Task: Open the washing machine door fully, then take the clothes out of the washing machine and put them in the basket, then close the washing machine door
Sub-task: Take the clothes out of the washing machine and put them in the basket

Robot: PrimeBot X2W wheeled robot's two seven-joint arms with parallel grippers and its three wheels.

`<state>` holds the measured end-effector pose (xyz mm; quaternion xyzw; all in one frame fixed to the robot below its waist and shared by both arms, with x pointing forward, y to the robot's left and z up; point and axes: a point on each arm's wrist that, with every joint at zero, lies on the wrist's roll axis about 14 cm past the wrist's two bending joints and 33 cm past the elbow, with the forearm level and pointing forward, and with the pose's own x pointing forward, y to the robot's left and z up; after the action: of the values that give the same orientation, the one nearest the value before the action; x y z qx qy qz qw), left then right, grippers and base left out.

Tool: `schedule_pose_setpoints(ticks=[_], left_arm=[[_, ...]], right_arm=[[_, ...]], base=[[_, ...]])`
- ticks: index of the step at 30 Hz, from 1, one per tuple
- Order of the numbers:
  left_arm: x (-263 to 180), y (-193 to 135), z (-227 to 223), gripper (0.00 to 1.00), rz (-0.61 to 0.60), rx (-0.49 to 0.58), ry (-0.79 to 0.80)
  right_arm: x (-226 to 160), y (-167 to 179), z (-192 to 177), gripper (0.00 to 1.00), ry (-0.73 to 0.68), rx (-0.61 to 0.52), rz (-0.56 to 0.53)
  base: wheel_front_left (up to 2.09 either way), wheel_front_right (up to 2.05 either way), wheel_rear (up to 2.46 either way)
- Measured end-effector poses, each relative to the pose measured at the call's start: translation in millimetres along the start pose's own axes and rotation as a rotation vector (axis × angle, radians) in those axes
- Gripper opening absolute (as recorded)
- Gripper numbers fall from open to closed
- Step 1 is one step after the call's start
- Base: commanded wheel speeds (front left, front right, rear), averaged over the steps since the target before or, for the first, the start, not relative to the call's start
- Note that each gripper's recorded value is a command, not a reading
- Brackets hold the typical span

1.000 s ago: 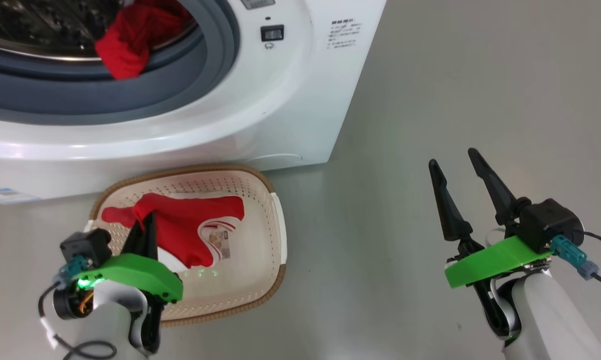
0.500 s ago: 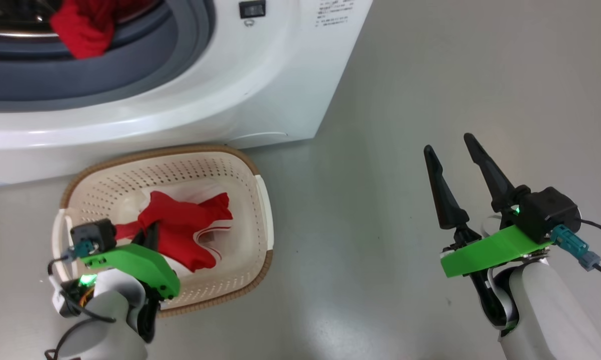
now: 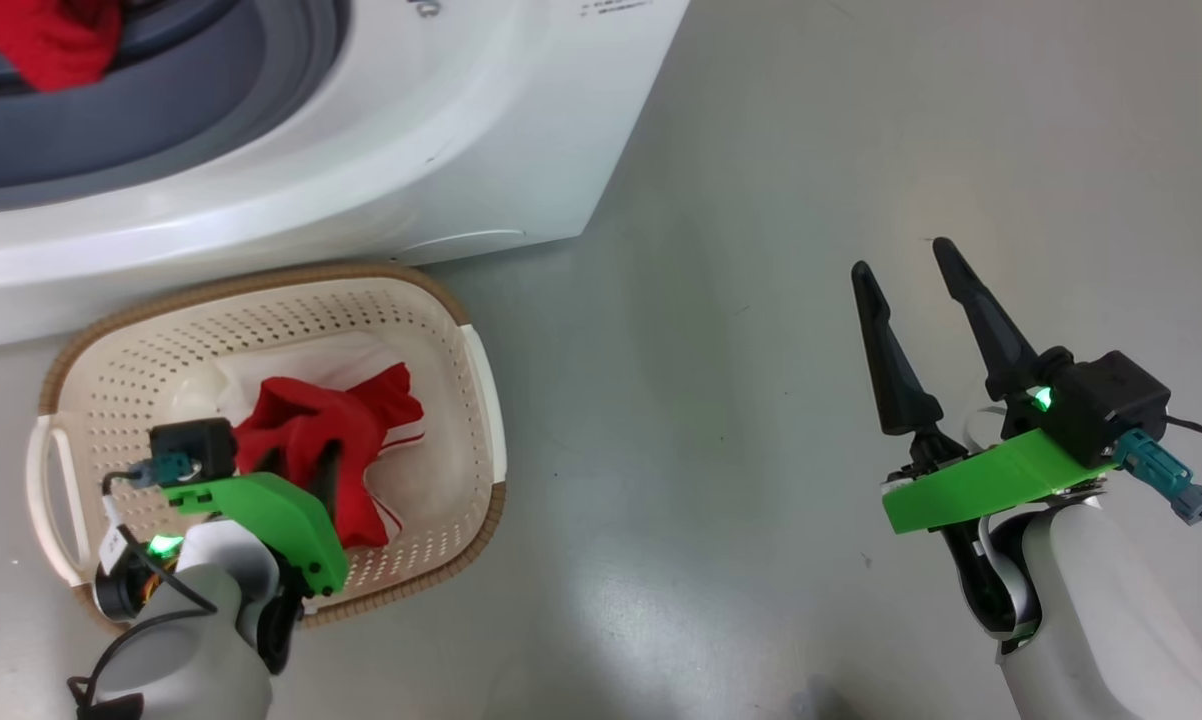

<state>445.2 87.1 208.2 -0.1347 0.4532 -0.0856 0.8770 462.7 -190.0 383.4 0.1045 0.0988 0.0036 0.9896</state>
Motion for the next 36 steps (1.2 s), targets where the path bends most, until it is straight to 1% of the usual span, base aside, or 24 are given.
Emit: schedule_pose_setpoints(ticks=[3, 7, 11, 14, 21, 24, 27, 36], left_arm=[[-0.8, -0.6, 3.3, 1.0, -0.004, 0.003, -0.011], [-6.6, -4.6, 18.2, 1.0, -0.014, 0.005, -0.073], [-17.7, -6.8, 37.0, 1.0, -0.024, 0.023, -0.157], [-28.9, -5.0, 36.9, 1.0, -0.019, 0.002, -0.18], [-52.7, -3.7, 50.4, 1.0, -0.019, 0.015, -0.252], [-65.8, -2.9, 65.5, 1.0, -0.025, 0.019, -0.311], [-80.8, -3.1, 79.1, 1.0, -0.032, 0.0, -0.38], [-131.6, -5.9, 101.3, 1.0, -0.026, 0.014, -0.563]], right_arm=[[-1.2, -2.0, 2.4, 1.0, -0.005, -0.001, -0.006], [-2.0, -1.9, 10.4, 1.0, -0.025, 0.0, -0.008], [-2.5, 5.8, 20.3, 1.0, -0.049, 0.004, 0.012], [-4.0, 11.6, 26.5, 1.0, -0.063, 0.006, 0.026], [-9.2, 23.5, 37.4, 1.0, -0.082, 0.002, 0.056], [-13.3, 30.5, 43.5, 1.0, -0.095, -0.002, 0.074], [-19.3, 34.7, 48.2, 1.0, -0.105, -0.001, 0.084], [-39.5, 43.0, 67.9, 1.0, -0.154, 0.001, 0.102]], base=[[0.0, 0.0, 0.0], [0.0, 0.0, 0.0], [0.0, 0.0, 0.0], [0.0, 0.0, 0.0], [0.0, 0.0, 0.0], [0.0, 0.0, 0.0], [0.0, 0.0, 0.0], [0.0, 0.0, 0.0]])
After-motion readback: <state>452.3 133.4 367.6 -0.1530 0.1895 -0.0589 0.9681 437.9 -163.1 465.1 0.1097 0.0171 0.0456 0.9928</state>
